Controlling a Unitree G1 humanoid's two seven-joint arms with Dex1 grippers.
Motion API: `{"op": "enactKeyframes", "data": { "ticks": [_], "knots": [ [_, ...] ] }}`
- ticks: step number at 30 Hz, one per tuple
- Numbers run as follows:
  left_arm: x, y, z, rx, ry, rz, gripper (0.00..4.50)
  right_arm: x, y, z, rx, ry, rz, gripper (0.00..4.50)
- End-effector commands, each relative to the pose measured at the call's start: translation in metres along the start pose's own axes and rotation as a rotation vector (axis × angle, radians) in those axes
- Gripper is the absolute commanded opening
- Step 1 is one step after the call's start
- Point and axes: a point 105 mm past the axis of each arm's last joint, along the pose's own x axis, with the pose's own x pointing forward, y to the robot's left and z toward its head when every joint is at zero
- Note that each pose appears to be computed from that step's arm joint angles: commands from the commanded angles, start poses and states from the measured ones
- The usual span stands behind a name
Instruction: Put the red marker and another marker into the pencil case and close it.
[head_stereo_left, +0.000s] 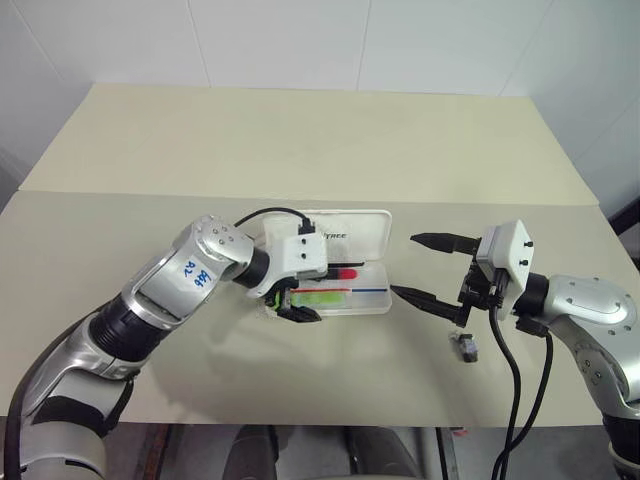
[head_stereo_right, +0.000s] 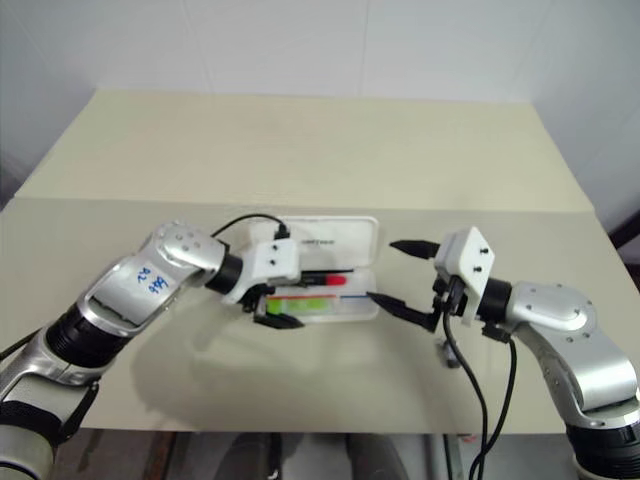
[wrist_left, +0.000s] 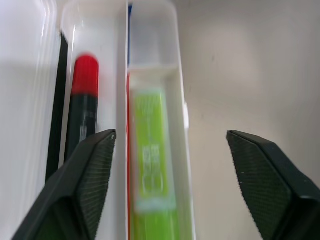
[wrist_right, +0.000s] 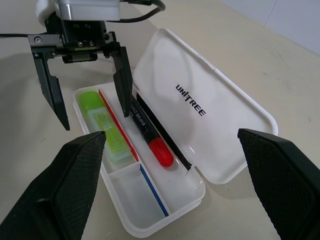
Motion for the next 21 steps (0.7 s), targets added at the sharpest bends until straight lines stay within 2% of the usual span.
{"op": "enactKeyframes", "data": {
  "ticks": [1,3,4,8,10,14,21],
  "knots": [
    [-0.013,0.004,0.023,0.048,-0.082,0.039,3.83,-0.002,-0.001,0.013,-0.042,-0.044,-0.006,4.5],
    [-0.02,0.008,0.031,0.066,-0.15,0.064,4.17,-0.003,-0.003,0.011,-0.037,-0.036,-0.003,4.5],
    [-0.023,0.009,0.034,0.08,-0.181,0.073,4.48,-0.004,-0.004,0.01,-0.034,-0.031,-0.002,4.5],
    [-0.047,0.006,0.037,0.196,-0.315,0.082,4.48,-0.013,-0.01,0.005,-0.022,0.022,0.001,4.5],
    [-0.064,0.006,0.028,0.216,-0.358,0.095,4.48,-0.019,-0.013,-0.003,-0.025,0.094,0.012,4.5],
    [-0.085,0.012,0.011,0.266,-0.35,0.154,4.48,-0.034,-0.015,-0.015,-0.032,0.221,0.045,4.5],
    [-0.092,0.001,-0.014,0.374,-0.283,0.139,4.48,-0.069,-0.017,-0.035,0.016,0.461,0.065,4.5]
  ]
}}
